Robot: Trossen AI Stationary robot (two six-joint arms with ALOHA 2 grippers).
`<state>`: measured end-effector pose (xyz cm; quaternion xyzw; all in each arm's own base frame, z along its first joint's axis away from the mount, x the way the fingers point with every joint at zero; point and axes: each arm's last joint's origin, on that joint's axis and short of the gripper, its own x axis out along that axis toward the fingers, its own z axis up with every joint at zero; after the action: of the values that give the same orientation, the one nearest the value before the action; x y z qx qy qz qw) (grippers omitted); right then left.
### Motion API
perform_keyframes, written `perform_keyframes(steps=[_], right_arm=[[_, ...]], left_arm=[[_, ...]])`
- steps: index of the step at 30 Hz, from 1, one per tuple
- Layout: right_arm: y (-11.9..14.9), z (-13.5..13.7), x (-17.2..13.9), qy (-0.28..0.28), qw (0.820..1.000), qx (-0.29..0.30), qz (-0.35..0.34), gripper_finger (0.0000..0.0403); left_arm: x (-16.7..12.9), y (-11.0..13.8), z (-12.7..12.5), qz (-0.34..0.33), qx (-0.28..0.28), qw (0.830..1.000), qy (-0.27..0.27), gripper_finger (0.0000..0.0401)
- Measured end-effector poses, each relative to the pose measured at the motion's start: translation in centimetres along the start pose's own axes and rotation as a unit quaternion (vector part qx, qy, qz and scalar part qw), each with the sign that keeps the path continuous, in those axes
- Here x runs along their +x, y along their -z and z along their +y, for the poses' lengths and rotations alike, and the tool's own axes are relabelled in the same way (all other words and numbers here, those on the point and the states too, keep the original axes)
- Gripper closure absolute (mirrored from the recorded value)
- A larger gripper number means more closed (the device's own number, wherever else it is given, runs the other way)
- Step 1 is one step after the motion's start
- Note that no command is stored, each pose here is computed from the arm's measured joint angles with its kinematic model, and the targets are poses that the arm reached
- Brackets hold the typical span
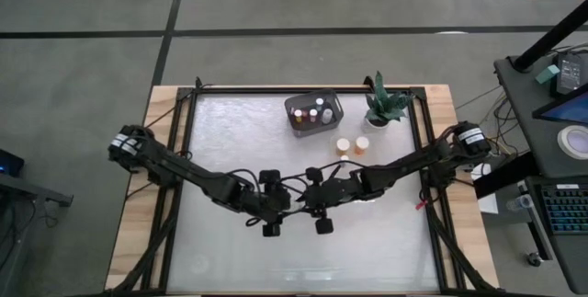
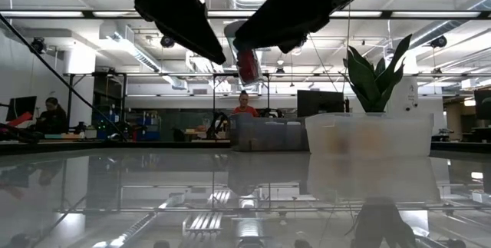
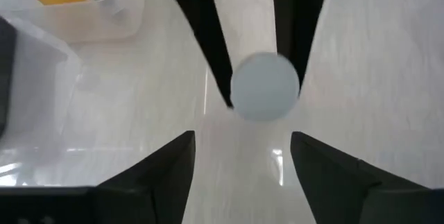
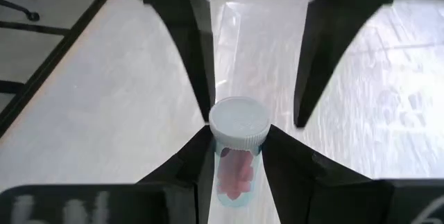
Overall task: Pick and place medicine bottles into bin by pill shape (circle, oval)
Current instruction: Put the blue pill bottle into the transparent bin
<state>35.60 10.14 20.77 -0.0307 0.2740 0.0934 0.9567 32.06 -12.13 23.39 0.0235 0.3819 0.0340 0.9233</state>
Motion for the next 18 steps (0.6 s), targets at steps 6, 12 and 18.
perform_keyframes(steps=[6,12,18], right_arm=[[-0.1,-0.1,-1.0,0.003,1.000,0.006,0.020,0.0298],[-0.1,-0.7,-3.1,0.049,0.998,0.018,0.044,0.0298],[0.6,-1.9,-6.3,0.124,0.991,0.050,0.029,0.0298]], left_arm=[[-1.2,0.3,0.5,0.017,0.008,1.000,-0.004,0.0175],[-2.5,1.0,1.0,0.009,0.003,1.000,-0.003,0.0175],[-3.3,1.8,1.2,-0.009,0.006,0.999,-0.034,0.0175]])
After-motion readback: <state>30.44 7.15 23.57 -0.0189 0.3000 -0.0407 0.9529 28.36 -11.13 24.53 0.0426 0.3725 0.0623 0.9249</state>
